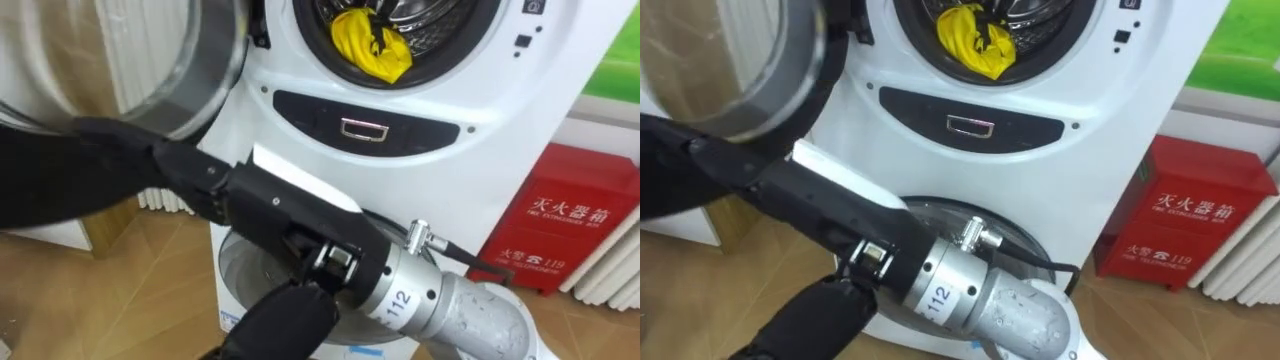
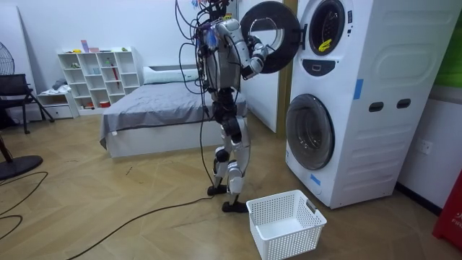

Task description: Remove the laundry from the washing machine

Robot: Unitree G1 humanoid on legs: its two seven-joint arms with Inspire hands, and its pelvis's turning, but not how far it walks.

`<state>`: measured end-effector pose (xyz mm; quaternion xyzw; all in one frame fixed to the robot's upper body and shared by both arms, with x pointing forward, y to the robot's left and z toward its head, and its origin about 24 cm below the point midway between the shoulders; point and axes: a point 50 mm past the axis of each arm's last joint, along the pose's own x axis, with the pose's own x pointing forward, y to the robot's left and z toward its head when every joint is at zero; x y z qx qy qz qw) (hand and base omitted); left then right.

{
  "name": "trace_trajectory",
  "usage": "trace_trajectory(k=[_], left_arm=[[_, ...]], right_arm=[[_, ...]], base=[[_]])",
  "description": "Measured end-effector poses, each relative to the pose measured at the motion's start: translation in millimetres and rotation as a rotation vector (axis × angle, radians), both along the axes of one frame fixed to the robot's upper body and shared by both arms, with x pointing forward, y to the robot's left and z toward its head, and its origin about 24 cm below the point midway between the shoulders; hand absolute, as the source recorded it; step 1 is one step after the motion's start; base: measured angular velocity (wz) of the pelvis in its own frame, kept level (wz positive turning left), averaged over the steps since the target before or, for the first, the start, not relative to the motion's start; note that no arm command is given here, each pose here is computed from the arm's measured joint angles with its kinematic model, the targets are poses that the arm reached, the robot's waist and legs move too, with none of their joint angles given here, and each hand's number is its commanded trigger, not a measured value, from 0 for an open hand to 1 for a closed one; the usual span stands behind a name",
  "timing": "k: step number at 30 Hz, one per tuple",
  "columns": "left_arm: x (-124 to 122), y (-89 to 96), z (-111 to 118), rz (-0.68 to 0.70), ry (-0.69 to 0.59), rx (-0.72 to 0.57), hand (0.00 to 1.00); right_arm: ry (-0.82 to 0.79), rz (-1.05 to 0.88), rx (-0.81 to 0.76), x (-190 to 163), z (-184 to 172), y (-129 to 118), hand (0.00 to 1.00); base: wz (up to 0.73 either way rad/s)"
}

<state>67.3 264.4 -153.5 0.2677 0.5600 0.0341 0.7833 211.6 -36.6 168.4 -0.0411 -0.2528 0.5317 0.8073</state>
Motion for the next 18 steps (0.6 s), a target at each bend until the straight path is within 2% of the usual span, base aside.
trace_trajectory(k=[18], left_arm=[[-0.2,0.0,-0.3,0.012,0.006,0.006,0.00]], right_arm=[[0.029,-0.029,-0.042,1.7,-9.9,-6.6,0.00]], base=[[0.00]])
